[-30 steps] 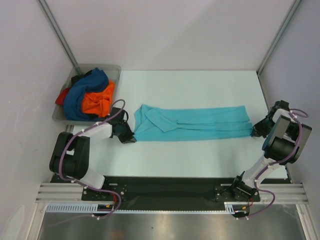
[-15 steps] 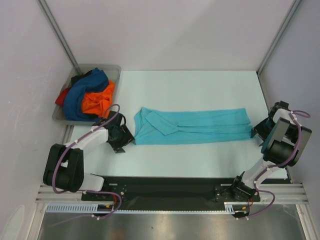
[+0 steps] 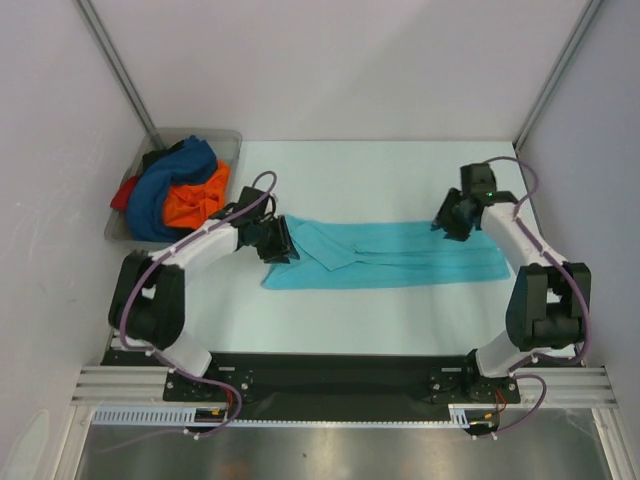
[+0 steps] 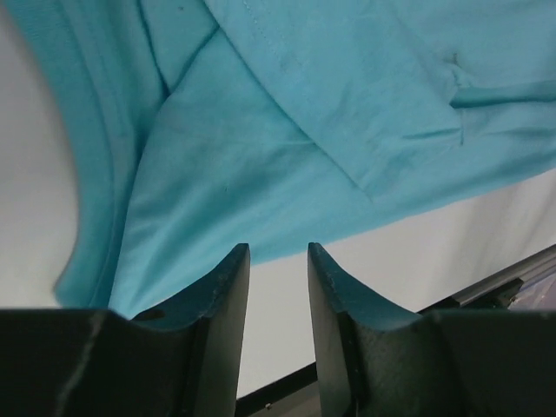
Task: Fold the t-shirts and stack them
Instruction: Fold the tshirt
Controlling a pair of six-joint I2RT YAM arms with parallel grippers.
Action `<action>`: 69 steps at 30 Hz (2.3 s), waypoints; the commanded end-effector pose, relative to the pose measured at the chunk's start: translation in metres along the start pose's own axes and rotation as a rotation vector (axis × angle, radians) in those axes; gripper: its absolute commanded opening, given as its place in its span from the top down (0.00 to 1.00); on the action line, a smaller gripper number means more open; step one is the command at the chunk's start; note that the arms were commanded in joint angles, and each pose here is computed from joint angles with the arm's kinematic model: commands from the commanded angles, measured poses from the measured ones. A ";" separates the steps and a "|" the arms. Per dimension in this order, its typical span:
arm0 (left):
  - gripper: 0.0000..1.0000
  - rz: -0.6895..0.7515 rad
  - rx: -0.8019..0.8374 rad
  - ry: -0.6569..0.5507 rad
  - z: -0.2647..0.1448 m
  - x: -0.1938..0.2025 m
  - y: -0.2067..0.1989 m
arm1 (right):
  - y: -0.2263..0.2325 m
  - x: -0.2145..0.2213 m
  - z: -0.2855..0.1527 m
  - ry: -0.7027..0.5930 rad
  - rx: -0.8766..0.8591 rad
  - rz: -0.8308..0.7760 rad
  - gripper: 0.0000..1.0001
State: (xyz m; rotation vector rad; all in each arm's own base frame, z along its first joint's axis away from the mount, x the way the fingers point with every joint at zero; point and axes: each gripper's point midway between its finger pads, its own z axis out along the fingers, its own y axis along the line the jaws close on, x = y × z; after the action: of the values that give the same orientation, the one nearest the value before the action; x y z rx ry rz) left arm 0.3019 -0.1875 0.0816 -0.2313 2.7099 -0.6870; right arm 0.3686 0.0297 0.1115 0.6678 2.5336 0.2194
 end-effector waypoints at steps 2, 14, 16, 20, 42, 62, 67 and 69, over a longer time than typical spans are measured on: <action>0.63 0.065 0.110 0.072 0.019 -0.007 -0.022 | 0.096 0.053 -0.008 0.053 -0.306 -0.047 0.57; 0.71 0.003 0.053 0.163 0.049 0.000 -0.006 | 0.180 0.168 0.038 0.182 -0.460 -0.207 1.00; 0.72 -0.006 0.031 0.168 0.050 0.001 0.000 | 0.177 0.175 0.045 0.196 -0.426 -0.210 1.00; 0.72 0.002 0.018 0.187 0.053 0.006 0.005 | 0.173 0.182 0.052 0.211 -0.411 -0.201 1.00; 0.76 0.052 0.015 0.187 0.047 0.017 0.009 | 0.164 0.122 0.075 0.086 -0.274 -0.356 1.00; 0.72 0.324 0.209 0.151 0.041 0.013 -0.110 | 0.050 0.127 0.014 0.106 -0.233 -0.107 0.83; 0.72 0.324 0.201 0.214 0.053 0.035 -0.101 | 0.031 0.125 0.028 0.102 -0.164 -0.096 0.77; 0.73 0.329 0.170 0.225 0.058 0.039 -0.091 | 0.026 0.120 0.032 0.094 -0.150 -0.107 0.75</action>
State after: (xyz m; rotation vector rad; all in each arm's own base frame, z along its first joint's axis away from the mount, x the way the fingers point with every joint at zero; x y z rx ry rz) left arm 0.2936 -0.3052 0.0732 0.3254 2.7740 -0.8849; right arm 0.2903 0.1203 0.0370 0.4773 2.6486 0.4295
